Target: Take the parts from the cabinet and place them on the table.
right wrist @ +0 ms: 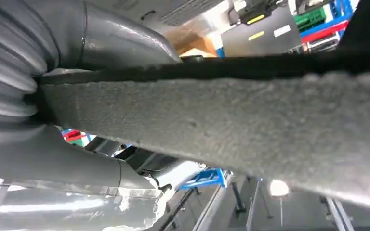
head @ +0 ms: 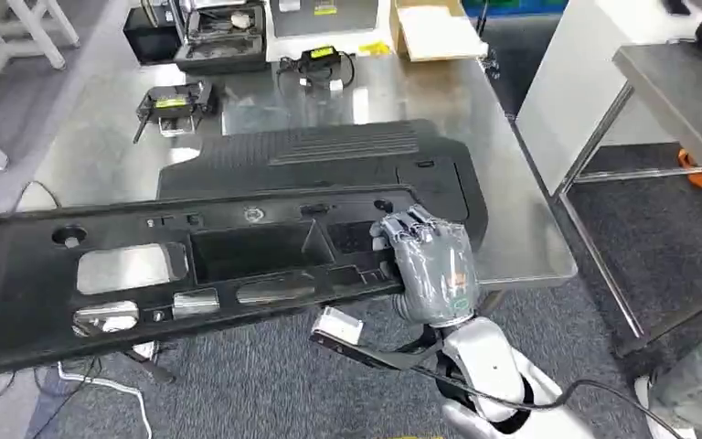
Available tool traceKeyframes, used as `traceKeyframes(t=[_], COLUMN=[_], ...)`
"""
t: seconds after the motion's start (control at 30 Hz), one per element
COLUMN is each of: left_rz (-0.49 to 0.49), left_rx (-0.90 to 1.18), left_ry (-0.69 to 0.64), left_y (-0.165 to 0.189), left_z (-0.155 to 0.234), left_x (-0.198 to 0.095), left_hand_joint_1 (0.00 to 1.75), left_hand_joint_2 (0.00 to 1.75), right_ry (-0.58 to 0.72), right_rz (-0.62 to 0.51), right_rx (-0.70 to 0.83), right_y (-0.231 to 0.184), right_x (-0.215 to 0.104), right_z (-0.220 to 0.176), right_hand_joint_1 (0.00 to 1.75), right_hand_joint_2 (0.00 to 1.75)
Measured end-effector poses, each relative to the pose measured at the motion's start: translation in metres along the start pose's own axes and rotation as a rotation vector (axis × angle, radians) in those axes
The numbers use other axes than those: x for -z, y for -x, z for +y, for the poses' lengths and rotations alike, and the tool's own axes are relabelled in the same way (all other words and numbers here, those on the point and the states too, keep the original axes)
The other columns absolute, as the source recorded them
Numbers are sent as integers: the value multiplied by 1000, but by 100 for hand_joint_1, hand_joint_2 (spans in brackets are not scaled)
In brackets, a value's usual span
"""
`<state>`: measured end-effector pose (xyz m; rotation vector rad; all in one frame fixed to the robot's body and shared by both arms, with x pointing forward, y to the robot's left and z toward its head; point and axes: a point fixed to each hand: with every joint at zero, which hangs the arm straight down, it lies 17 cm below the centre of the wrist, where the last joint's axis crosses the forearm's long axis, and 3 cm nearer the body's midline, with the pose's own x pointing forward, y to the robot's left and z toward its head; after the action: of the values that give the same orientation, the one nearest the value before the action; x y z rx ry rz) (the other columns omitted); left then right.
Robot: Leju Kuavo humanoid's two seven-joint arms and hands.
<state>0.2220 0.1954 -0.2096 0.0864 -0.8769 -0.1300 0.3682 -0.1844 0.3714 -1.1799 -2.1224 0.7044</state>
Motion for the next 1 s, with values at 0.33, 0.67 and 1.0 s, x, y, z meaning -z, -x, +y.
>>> traceKeyframes(t=[0.33, 0.67, 1.0], left_rz=[3, 4, 1], left_rx=[0, 0, 6], left_ry=[0, -5, -12], left_y=[2, 1, 0], left_z=[0, 1, 2], left_x=[-1, 0, 0], left_hand_joint_1=[0, 0, 0], left_hand_joint_2=[175, 175, 175], right_ry=[6, 4, 5], right_rz=[-1, 4, 6], right_rx=[0, -3, -4], right_y=[0, 1, 2], right_x=[2, 2, 2], right_z=[-2, -1, -2], right_hand_joint_1=[175, 175, 175], right_hand_joint_2=[175, 175, 175])
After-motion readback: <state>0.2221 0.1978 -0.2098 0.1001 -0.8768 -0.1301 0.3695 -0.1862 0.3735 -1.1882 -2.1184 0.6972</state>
